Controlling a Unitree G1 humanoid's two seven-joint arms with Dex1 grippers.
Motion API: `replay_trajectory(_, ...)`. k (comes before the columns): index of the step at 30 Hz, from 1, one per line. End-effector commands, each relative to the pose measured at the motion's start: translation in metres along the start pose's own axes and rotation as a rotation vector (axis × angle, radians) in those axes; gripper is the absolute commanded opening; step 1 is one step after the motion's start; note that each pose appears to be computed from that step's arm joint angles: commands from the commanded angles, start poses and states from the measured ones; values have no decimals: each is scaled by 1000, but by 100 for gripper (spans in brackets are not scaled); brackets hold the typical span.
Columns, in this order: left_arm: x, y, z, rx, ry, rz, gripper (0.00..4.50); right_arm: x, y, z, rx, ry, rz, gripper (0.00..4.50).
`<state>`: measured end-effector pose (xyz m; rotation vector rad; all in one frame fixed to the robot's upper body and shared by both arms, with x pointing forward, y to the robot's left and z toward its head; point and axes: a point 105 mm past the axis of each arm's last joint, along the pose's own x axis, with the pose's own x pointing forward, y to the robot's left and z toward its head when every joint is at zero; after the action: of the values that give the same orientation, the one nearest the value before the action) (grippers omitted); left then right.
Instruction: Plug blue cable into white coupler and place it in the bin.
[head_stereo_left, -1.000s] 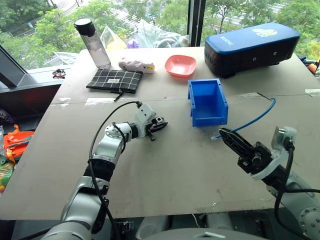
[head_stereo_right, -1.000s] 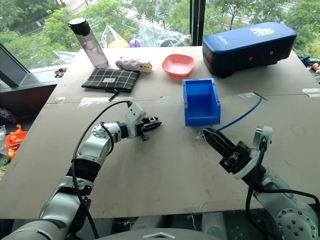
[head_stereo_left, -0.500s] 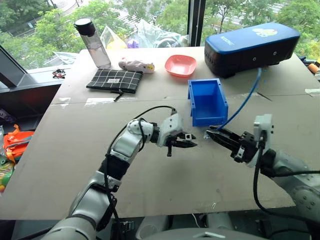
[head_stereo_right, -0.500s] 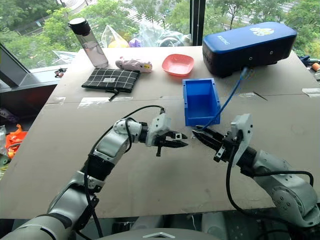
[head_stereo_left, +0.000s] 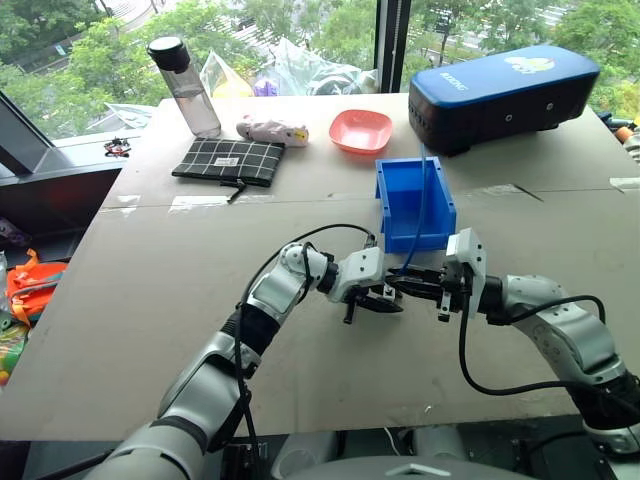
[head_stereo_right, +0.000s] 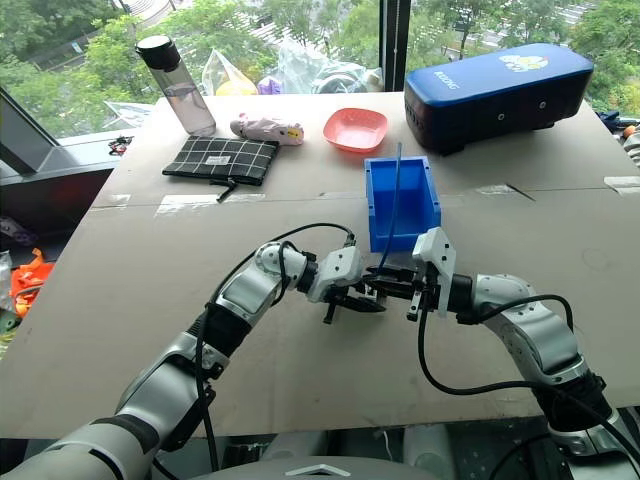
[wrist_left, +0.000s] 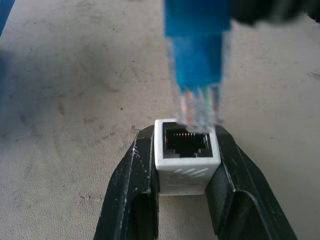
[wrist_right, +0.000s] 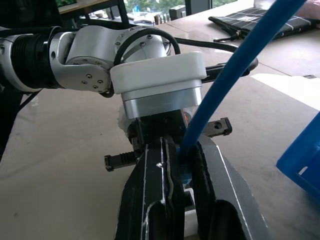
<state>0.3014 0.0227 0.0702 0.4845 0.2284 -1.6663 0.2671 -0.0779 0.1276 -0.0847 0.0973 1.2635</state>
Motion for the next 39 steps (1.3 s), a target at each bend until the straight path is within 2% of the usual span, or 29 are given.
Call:
replay_trajectory(1,-2,0,4,27,14,-10,62,3,3,0,-47,15,35,0)
replay_trajectory(13,-2,-2,6,43,18,-25,62,4,-9,-22,-83,111,8,0)
replay_trajectory(21,-2,-2,7,45,17,-22,62,8,-3,-41,-196,273,69,0)
replay_trajectory(26,0,-3,7,47,11,-19,62,11,7,-70,-207,401,107,0)
replay_trajectory(28,0,-4,7,44,8,-17,62,15,8,-68,-182,368,95,0)
replay_trajectory(31,-6,-6,9,9,-14,-12,62,18,5,-45,-156,234,50,0)
replay_trajectory(32,-11,-5,11,6,-27,10,164,17,3,-33,-140,165,26,0)
replay_trajectory(35,-38,-9,24,-51,-116,119,272,4,0,8,-96,-33,-53,0)
replay_trajectory(39,-70,-27,24,-145,-154,272,272,-12,-9,42,-15,-122,-137,0)
